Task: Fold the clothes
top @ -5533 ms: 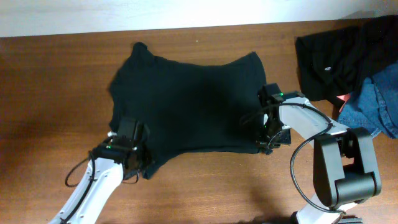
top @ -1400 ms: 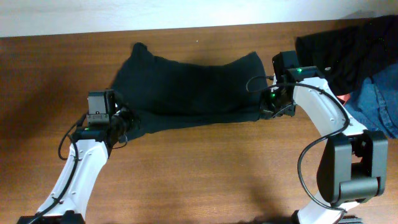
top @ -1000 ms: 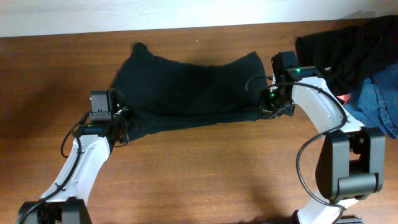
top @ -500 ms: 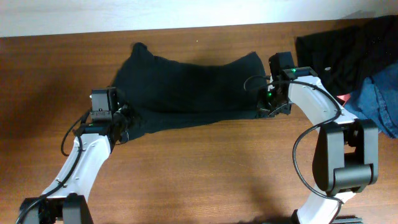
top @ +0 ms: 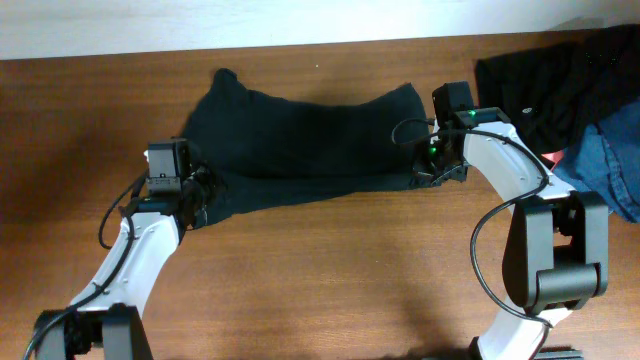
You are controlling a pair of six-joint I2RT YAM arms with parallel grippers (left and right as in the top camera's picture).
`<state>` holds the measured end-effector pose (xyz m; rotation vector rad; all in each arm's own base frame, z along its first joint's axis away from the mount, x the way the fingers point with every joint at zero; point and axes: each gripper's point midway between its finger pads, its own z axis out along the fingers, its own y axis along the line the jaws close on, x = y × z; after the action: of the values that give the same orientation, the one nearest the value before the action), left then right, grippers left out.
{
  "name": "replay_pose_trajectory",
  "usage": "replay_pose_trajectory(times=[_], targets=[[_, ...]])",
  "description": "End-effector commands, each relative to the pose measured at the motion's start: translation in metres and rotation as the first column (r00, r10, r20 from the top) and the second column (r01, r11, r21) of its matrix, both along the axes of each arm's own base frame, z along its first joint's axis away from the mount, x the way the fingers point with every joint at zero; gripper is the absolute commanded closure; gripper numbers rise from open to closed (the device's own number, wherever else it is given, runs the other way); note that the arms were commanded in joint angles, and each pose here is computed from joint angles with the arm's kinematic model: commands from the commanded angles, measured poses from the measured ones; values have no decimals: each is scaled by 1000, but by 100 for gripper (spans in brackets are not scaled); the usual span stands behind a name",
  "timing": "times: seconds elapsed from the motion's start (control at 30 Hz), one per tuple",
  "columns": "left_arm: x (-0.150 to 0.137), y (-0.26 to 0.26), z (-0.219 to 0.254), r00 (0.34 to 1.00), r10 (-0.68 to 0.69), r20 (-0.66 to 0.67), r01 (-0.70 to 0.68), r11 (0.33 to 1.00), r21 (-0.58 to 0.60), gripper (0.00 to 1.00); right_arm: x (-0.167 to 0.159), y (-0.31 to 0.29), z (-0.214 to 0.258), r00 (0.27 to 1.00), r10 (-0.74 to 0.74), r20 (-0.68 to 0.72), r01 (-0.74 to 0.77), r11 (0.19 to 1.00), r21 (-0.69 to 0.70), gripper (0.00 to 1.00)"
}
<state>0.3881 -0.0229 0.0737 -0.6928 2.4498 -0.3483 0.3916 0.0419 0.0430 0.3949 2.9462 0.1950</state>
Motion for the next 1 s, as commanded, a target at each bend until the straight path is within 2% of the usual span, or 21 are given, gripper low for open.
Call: replay_pose_trajectory(times=[0.0,0.37,0.47,0.53,0.6,0.63,0.7,0.77,0.83,0.87,0.97], targets=[[11,5,-1,1000,4,11,-4,1000,21,94,7,0,2,1000,-9,16,9,1000,1,96],[16,11,1,999,24,34,-25,999,47,94,13,0,4,999,-9,45,9,1000,3,96],[18,11,2,999,24,42,-25,999,46,91,14,1,4,999,-9,48,9,1000,3,96],[19,11,3,998,24,51,-26,999,46,81,15,1,4,999,-9,50,9,1000,3,96],[20,11,4,998,24,56,-26,999,46,61,15,1,4,999,-9,52,9,1000,3,96],[21,11,5,998,23,59,-26,999,45,53,16,1,4,999,-9,54,9,1000,3,92],[22,11,6,998,23,66,-26,999,45,44,16,1,4,998,-9,57,9,1000,4,80],[24,11,8,997,23,77,-27,999,45,37,19,1,5,998,-8,68,8,1000,5,61],[29,11,12,995,23,102,-27,999,43,36,23,1,6,996,-5,84,4,1000,4,47],[32,9,15,993,18,116,-22,999,37,36,25,1,7,995,2,96,-3,1000,3,36],[40,1,28,989,-22,143,21,1000,12,36,32,2,11,992,31,126,-31,1000,-4,10]])
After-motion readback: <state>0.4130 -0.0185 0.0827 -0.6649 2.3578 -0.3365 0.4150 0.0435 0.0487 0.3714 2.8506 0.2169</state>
